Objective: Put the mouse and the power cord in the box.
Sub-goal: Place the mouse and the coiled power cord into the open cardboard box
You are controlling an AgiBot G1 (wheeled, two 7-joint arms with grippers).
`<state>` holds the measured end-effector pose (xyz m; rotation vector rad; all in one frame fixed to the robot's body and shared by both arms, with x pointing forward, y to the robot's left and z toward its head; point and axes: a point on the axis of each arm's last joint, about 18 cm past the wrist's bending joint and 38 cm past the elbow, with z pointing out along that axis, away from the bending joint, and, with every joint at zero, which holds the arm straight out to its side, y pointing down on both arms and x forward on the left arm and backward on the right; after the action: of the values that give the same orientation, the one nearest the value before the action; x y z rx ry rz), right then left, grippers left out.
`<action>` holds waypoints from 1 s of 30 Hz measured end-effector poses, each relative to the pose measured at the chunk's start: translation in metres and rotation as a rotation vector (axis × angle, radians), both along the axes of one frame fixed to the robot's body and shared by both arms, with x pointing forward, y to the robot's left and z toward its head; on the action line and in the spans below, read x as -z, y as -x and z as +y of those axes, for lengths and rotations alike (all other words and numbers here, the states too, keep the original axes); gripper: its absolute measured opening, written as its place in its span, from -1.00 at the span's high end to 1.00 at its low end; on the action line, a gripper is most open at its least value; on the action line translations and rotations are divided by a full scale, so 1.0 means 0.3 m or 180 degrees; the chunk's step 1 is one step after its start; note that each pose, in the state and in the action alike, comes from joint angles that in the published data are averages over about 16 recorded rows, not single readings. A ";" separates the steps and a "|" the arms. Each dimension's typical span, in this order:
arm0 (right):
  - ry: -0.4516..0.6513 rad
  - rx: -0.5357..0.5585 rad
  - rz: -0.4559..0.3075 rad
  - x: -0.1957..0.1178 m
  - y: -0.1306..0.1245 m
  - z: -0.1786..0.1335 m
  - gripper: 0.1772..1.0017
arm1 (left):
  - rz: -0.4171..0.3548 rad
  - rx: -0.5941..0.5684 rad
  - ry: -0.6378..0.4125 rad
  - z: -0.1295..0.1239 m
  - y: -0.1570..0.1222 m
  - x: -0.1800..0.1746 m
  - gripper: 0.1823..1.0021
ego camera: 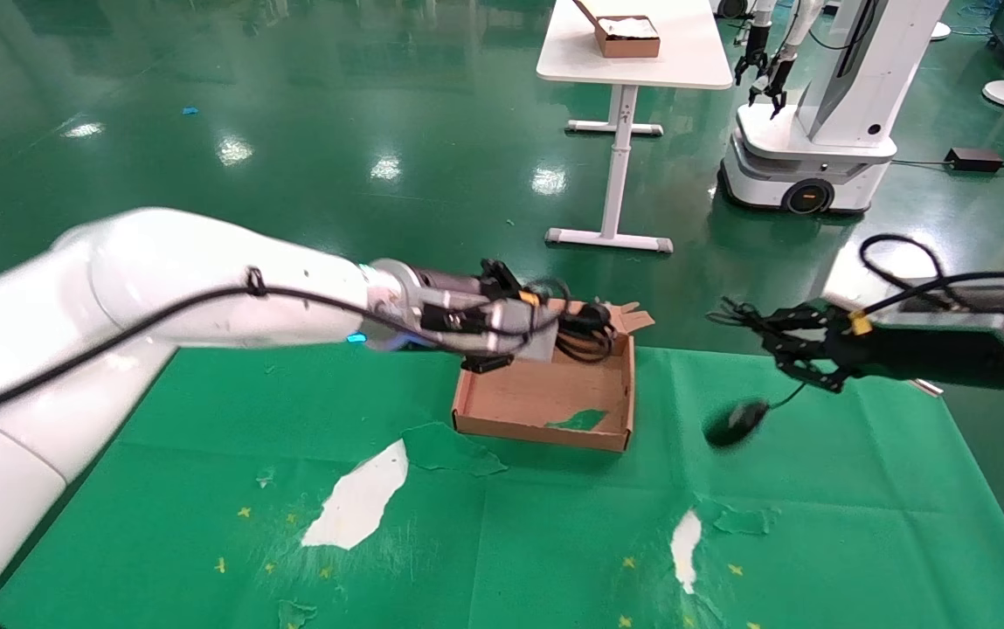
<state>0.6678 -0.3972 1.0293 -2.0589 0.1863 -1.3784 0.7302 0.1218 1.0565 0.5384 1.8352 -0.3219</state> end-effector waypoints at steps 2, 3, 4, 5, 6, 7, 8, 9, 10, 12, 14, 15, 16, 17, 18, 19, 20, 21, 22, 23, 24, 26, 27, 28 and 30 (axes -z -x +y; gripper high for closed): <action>-0.0019 0.0024 -0.0022 -0.014 0.004 -0.018 0.89 | -0.0085 0.0065 -0.0105 -0.015 -0.001 0.009 0.79; -0.0026 0.0033 -0.0030 -0.020 0.005 -0.026 0.89 | -0.0116 0.0088 -0.0150 -0.020 -0.002 0.013 0.79; -0.0033 0.0041 -0.0035 -0.023 0.006 -0.033 0.89 | -0.0141 0.0106 -0.0188 -0.024 -0.003 0.017 0.79; -0.0038 0.0047 -0.0038 -0.026 0.007 -0.038 0.89 | -0.0161 0.0120 -0.0221 -0.027 -0.003 0.021 0.79; -0.0043 0.0052 -0.0040 -0.028 0.007 -0.043 0.89 | -0.0177 0.0131 -0.0252 -0.029 -0.004 0.023 0.79; -0.0048 0.0054 -0.0041 -0.030 0.007 -0.047 0.89 | -0.0190 0.0139 -0.0276 -0.030 -0.005 0.025 0.78; -0.0052 0.0055 -0.0042 -0.031 0.007 -0.049 0.89 | -0.0199 0.0144 -0.0293 -0.031 -0.006 0.026 0.78; -0.0057 0.0054 -0.0043 -0.032 0.007 -0.051 0.89 | -0.0206 0.0148 -0.0303 -0.031 -0.006 0.027 0.78; -0.0061 0.0051 -0.0045 -0.034 0.006 -0.052 0.89 | -0.0211 0.0149 -0.0308 -0.031 -0.007 0.026 0.78; -0.0070 0.0039 -0.0049 -0.037 0.005 -0.051 0.89 | -0.0217 0.0153 -0.0310 -0.032 -0.008 0.026 0.77; -0.0079 0.0019 -0.0057 -0.041 0.004 -0.047 0.89 | -0.0219 0.0154 -0.0310 -0.033 -0.009 0.026 0.75; -0.0084 0.0007 -0.0061 -0.044 0.004 -0.043 0.89 | -0.0219 0.0155 -0.0310 -0.033 -0.010 0.026 0.73; -0.0088 -0.0007 -0.0068 -0.047 0.003 -0.039 0.89 | -0.0219 0.0155 -0.0309 -0.033 -0.010 0.026 0.72; -0.0092 -0.0023 -0.0076 -0.051 0.003 -0.034 0.89 | -0.0220 0.0155 -0.0309 -0.034 -0.011 0.025 0.71; -0.0097 -0.0040 -0.0084 -0.056 0.003 -0.029 0.89 | -0.0220 0.0156 -0.0309 -0.034 -0.011 0.025 0.69; -0.0101 -0.0060 -0.0095 -0.061 0.002 -0.022 0.89 | -0.0221 0.0154 -0.0306 -0.034 -0.011 0.025 0.66; -0.0105 -0.0081 -0.0107 -0.067 0.002 -0.015 0.89 | -0.0222 0.0151 -0.0300 -0.033 -0.012 0.023 0.64; -0.0109 -0.0104 -0.0121 -0.073 0.002 -0.008 0.89 | -0.0224 0.0143 -0.0289 -0.031 -0.013 0.020 0.61; -0.0111 -0.0128 -0.0136 -0.080 0.002 0.001 0.89 | -0.0229 0.0130 -0.0274 -0.028 -0.015 0.016 0.59; -0.0113 -0.0152 -0.0153 -0.087 0.002 0.011 0.89 | -0.0234 0.0110 -0.0255 -0.024 -0.018 0.010 0.57; -0.0113 -0.0177 -0.0171 -0.095 0.002 0.020 0.89 | -0.0241 0.0085 -0.0234 -0.017 -0.021 0.004 0.55; -0.0109 -0.0229 -0.0214 -0.111 0.001 0.042 0.89 | -0.0261 0.0014 -0.0186 0.001 -0.030 -0.014 0.46; -0.0106 -0.0255 -0.0237 -0.120 0.000 0.054 0.89 | -0.0273 -0.0030 -0.0161 0.013 -0.035 -0.024 0.42; -0.0103 -0.0283 -0.0262 -0.128 -0.001 0.067 0.89 | -0.0287 -0.0083 -0.0139 0.028 -0.041 -0.036 0.38; -0.0093 -0.0341 -0.0313 -0.145 -0.004 0.095 0.89 | -0.0325 -0.0207 -0.0113 0.064 -0.053 -0.062 0.29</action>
<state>0.6690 -0.3686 1.0728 -1.9432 0.0529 -1.3991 0.7462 0.1410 1.0751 0.5093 1.7582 -0.2145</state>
